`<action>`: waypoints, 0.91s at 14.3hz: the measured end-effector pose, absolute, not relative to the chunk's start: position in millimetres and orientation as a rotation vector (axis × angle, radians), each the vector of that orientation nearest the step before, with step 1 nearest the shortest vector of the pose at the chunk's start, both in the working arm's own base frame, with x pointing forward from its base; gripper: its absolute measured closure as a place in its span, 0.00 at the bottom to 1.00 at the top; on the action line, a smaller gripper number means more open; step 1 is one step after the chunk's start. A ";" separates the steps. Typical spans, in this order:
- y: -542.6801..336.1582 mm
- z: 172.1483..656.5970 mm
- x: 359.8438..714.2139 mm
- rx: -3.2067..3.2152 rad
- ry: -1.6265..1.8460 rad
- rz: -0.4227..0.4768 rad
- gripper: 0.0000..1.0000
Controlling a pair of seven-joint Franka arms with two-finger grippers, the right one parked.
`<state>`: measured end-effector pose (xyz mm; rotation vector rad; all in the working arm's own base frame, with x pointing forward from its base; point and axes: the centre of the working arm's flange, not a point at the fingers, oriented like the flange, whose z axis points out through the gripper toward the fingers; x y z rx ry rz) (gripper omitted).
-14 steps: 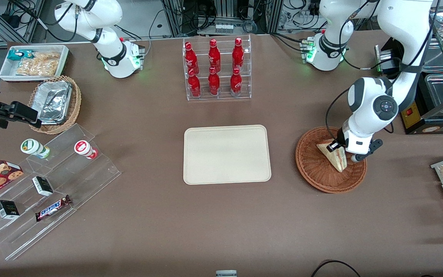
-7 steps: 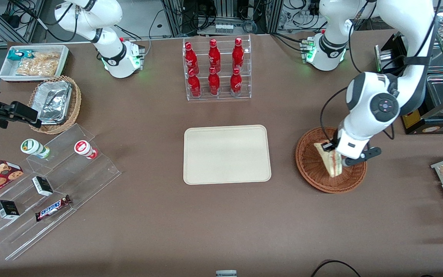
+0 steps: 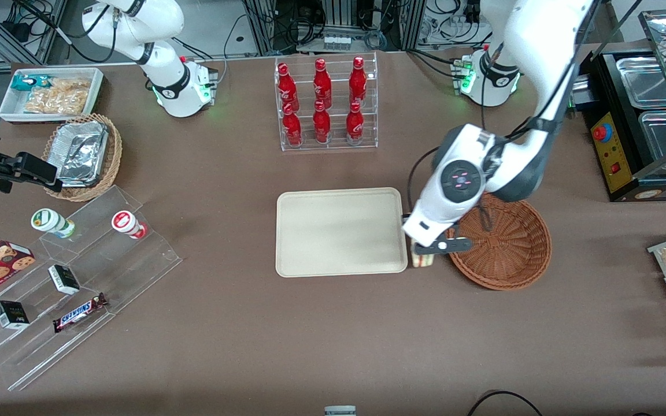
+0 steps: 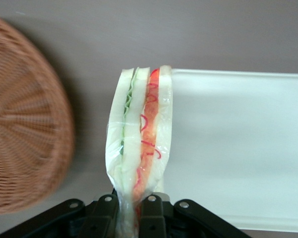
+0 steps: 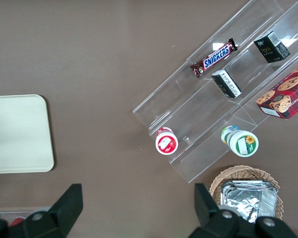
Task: Place sandwich from basket to tray
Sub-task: 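Carry the sandwich with the left gripper over the beige tray and lower it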
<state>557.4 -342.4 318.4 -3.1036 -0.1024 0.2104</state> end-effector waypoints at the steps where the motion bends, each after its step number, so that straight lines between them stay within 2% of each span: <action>1: -368.6 312.3 550.5 -3.100 -0.095 0.214 0.85; 5: -453.9 287.5 516.0 -3.094 -0.088 0.219 0.85; 11: -501.1 257.3 509.7 -3.099 -0.116 0.211 0.85; 13: -509.1 249.4 509.0 -3.116 -0.127 0.184 0.85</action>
